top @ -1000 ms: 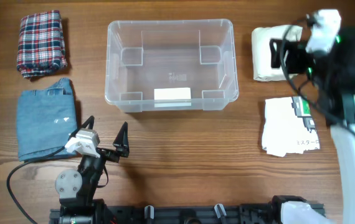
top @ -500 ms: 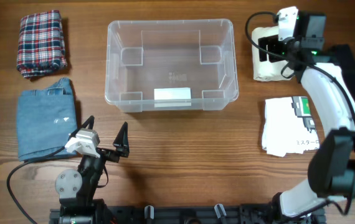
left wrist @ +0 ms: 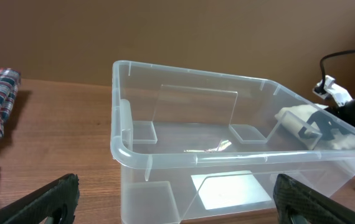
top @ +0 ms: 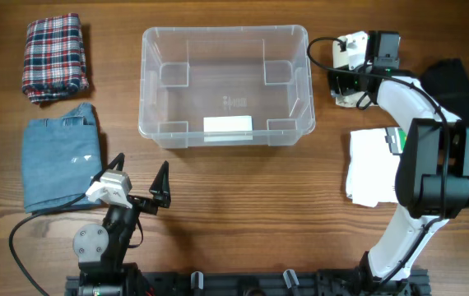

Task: Pack container
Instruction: 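Reach the right gripper to the cream folded cloth and grasp it, then carry the cream cloth with the right gripper into the bin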

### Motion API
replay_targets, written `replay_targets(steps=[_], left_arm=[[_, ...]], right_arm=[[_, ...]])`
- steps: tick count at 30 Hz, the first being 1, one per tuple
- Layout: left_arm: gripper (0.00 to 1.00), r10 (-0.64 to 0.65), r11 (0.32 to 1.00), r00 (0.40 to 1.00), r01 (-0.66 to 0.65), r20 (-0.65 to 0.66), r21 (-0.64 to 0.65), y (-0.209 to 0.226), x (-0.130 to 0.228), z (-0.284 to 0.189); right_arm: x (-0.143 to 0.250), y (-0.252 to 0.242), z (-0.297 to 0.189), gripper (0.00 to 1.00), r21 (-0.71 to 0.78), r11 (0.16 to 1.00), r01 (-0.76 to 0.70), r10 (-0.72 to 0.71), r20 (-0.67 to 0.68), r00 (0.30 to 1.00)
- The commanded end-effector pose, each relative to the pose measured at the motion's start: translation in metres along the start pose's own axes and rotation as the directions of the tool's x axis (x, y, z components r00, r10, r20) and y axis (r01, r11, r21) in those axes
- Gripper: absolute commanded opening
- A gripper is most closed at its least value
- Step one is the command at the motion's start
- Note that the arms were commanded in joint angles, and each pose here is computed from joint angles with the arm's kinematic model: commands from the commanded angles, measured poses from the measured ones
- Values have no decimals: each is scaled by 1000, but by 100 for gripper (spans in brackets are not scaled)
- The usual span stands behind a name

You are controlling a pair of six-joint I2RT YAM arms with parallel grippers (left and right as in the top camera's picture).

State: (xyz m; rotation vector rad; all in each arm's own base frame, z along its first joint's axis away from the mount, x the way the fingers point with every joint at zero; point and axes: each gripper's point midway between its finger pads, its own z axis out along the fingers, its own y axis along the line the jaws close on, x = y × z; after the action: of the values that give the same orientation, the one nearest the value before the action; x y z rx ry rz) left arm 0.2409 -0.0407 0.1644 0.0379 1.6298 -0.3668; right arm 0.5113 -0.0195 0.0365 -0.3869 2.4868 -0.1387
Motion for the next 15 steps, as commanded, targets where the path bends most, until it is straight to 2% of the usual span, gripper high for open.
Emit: replay_targets(steps=[1,12,15], left_arm=[[100,24,1000,1000,-24,6,-3,1,0,-1],[100,24,1000,1000,-24,6,-2,1,0,-1],[100,24,1000,1000,-24,6,-2,1,0,-1]], right_arm=[[14,-3,18,100,38,998,56,-54,-52,997],[55,-17,43,98,139,982,128,-99,-197,975],[57,-23,42,87,173,976,131,-93,-213,973]])
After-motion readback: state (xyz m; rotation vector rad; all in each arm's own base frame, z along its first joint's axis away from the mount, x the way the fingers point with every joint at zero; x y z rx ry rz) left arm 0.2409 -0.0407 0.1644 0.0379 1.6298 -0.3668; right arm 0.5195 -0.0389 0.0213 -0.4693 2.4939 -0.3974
